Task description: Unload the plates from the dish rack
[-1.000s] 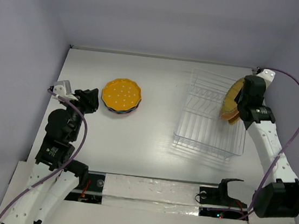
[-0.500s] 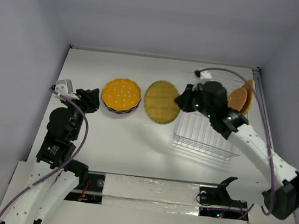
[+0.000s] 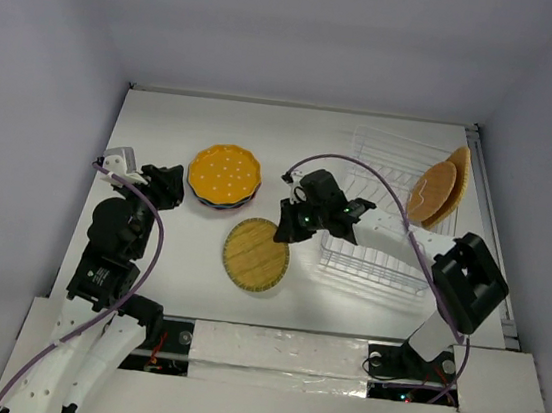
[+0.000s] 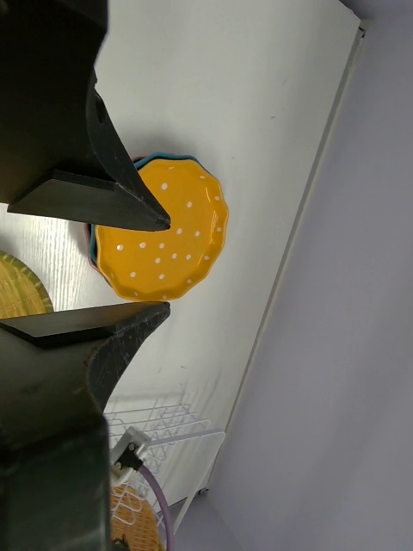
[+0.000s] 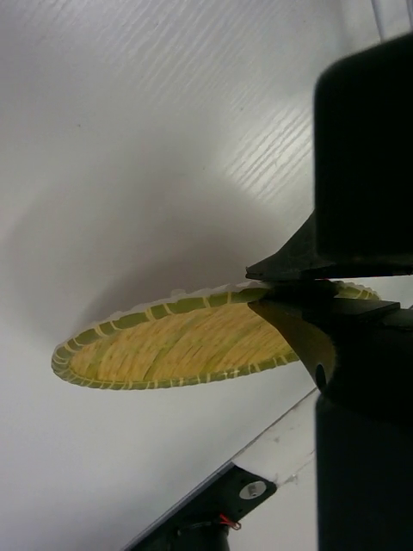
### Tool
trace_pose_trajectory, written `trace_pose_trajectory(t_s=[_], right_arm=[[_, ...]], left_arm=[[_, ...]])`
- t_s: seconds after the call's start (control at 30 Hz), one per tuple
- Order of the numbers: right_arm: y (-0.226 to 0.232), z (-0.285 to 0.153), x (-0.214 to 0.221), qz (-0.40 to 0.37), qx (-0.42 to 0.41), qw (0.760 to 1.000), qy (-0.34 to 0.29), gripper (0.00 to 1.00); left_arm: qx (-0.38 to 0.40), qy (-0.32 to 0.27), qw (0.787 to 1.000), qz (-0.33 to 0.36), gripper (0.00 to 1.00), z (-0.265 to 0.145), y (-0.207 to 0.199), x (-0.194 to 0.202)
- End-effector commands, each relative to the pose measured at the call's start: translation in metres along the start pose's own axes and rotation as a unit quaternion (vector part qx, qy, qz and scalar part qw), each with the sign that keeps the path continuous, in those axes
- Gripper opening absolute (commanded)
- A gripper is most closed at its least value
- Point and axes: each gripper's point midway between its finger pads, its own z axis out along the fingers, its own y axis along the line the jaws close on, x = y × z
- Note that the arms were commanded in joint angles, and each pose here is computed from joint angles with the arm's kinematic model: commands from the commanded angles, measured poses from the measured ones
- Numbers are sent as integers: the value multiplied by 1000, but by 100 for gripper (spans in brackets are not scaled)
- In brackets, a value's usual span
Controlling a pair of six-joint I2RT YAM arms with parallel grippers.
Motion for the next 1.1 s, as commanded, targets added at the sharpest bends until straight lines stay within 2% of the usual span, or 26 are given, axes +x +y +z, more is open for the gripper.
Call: trace_pose_trajectory(t_s=[0.0, 0.13, 0.33, 0.43, 0.57, 0.63, 0.67, 0.7, 0.73, 0.8, 0.83, 0.93, 0.97, 1.07], right_arm=[[3, 10, -22, -17, -1, 1000, -26, 11], [-19, 20, -17, -7, 48, 999, -23, 35], [-39, 22, -14, 1, 100, 995, -19, 58], [-33, 15, -24, -1, 97, 995, -35, 61], [-12, -28, -65, -5, 90, 990, -109, 65], [-5, -49, -83, -5, 91, 984, -154, 63], [-9, -62, -92, 0, 111, 977, -181, 55], [-9, -84, -105, 6, 116, 970, -213, 46], [-16, -95, -108, 15, 132, 965, -225, 21], [-52, -134, -121, 55, 195, 940, -273, 0], [-69, -145, -118, 73, 222, 931, -280, 0], [-135, -204, -105, 139, 331, 878, -317, 0], [-151, -221, -100, 154, 365, 857, -329, 0], [-186, -266, -83, 186, 420, 815, -354, 0]], left_arm=[[10, -13, 1000, 2, 35, 1, -6, -9], [11, -15, 1000, 1, 35, 0, -6, -10], [11, -15, 1000, 1, 35, 0, -6, -10], [12, -17, 1000, 0, 35, -1, -6, -11], [13, -18, 1000, 0, 35, -1, -7, -12], [13, -19, 1000, -1, 35, -2, -7, -12], [14, -21, 1000, -1, 35, -2, -7, -13], [14, -21, 1000, -2, 35, -2, -7, -13], [14, -22, 1000, -2, 35, -3, -7, -14], [15, -23, 1000, -3, 35, -3, -7, -14], [15, -24, 1000, -4, 28, -3, -8, -15], [18, -29, 999, -6, 0, -5, -8, -17], [18, -29, 999, -7, 0, -6, -8, -18], [22, -38, 999, -11, 0, -9, -10, -22]])
